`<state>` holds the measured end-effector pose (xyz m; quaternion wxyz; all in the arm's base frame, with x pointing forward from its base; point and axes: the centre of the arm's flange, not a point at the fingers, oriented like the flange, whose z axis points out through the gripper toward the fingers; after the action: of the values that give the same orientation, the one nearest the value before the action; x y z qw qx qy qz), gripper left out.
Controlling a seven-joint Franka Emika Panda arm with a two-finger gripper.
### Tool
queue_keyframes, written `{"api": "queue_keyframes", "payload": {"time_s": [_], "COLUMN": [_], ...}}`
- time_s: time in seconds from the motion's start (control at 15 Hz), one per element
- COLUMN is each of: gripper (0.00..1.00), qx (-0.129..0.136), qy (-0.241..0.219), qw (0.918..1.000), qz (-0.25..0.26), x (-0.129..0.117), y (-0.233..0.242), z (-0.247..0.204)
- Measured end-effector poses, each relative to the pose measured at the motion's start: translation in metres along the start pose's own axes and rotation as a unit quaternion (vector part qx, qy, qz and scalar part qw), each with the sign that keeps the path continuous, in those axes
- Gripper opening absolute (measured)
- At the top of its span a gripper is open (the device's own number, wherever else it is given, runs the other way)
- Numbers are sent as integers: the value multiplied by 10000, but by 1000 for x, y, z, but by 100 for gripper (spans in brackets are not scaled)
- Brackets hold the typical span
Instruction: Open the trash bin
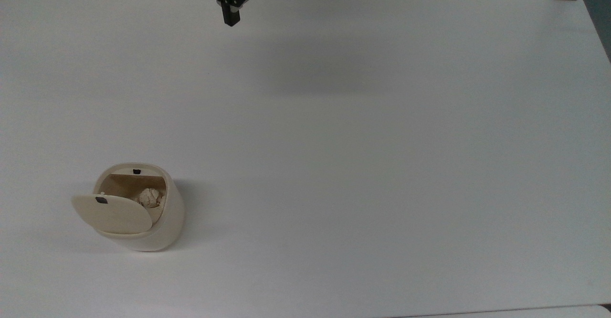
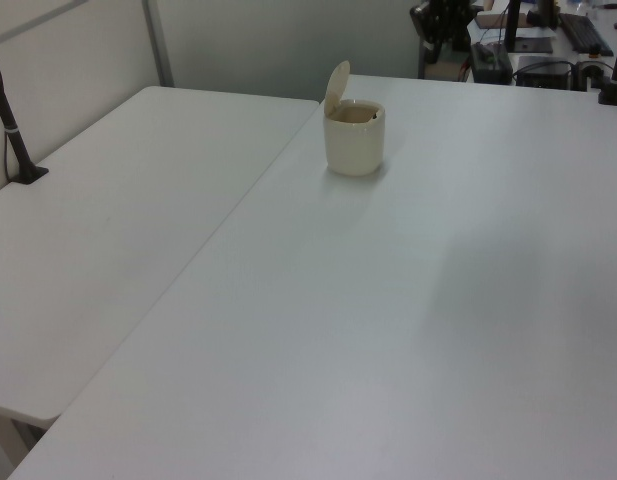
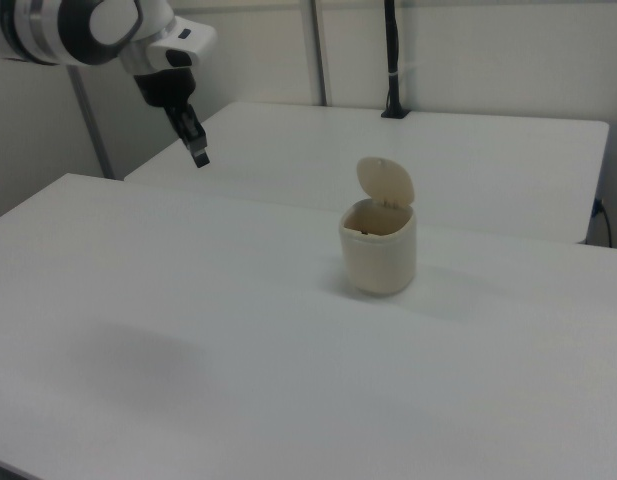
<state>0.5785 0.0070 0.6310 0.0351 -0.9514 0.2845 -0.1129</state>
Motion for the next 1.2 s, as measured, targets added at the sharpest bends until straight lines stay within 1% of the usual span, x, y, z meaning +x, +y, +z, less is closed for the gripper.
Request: {"api": "queue_keyframes", "payload": {"time_s": [0.13,0.27,0.4,0.47,0.53,0.6,0.73,0.8,0.87,1.07,1.13,1.2], "gripper": [1,1,1,2,11,24,44,55,63,94,100,100], "qx": [-16,-39,-81,-104,-122,-134,-169,-176,-179,-185,-186,-190], "qy": [-70,-123,-208,-265,-320,-361,-444,-460,-463,-460,-459,-458], "qw": [9988,9937,9873,9854,9834,9820,9808,9807,9807,9812,9803,9787], "qz": [-478,-1114,-1572,-1678,-1781,-1849,-1892,-1893,-1889,-1867,-1912,-1991], "x": [-9,-12,-14,-17,-19,-21,-24,-24,-24,-21,-21,-21], "y": [1,2,2,1,-1,-3,-3,-2,-2,2,2,2], "z": [2,7,11,14,16,18,20,20,20,20,20,20]}}
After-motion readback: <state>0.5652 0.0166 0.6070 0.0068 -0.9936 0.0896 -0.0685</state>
